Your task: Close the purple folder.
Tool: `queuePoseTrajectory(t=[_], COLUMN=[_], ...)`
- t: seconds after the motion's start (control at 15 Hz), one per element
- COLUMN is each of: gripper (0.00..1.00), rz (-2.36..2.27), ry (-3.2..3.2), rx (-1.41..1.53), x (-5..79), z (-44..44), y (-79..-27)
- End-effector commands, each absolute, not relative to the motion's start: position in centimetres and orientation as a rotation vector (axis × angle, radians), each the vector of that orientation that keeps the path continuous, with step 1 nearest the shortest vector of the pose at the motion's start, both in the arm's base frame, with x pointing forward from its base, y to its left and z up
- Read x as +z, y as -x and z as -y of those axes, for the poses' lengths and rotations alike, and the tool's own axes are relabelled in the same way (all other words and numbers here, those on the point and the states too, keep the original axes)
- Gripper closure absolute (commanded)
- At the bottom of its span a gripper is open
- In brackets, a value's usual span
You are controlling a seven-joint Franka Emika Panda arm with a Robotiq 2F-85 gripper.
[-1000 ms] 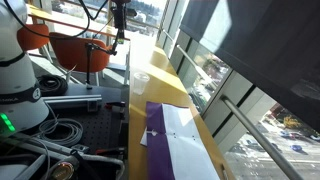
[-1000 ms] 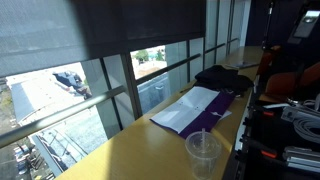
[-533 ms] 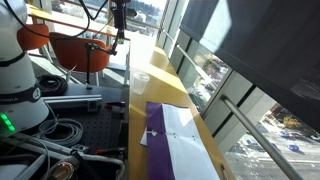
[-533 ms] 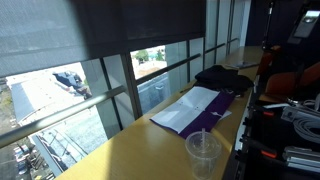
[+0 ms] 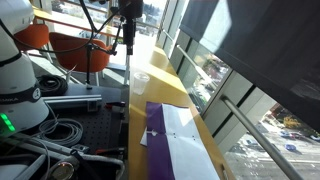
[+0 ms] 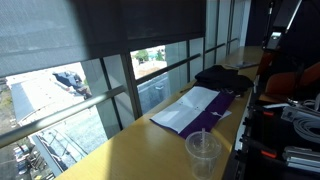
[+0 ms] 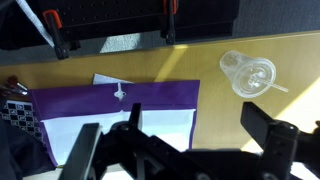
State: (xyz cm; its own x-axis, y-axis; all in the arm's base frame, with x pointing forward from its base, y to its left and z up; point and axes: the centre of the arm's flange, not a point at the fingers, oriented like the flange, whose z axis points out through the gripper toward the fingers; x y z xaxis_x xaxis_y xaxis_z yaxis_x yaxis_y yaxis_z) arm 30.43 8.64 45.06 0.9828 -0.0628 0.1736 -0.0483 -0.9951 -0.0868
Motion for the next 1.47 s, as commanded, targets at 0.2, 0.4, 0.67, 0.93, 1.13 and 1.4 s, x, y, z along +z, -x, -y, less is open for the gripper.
queuePoseTrajectory(t=[0.2, 0.4, 0.67, 0.93, 1.13, 1.4], gripper=[0.0, 0.0, 0.0, 0.0, 0.0, 0.0], rz=[0.042, 0.143, 0.217, 0.165, 0.132, 0.09], ry=[2.987, 2.951, 2.924, 2.951, 2.996, 3.01], rx=[-0.373, -0.434, -0.415, -0.343, -0.281, -0.252], x=[40.7, 37.4, 32.9, 28.6, 25.5, 22.0], z=[6.5, 11.0, 14.7, 16.5, 19.0, 22.9], y=[-38.9, -41.8, -46.3, -51.0, -53.9, -57.1])
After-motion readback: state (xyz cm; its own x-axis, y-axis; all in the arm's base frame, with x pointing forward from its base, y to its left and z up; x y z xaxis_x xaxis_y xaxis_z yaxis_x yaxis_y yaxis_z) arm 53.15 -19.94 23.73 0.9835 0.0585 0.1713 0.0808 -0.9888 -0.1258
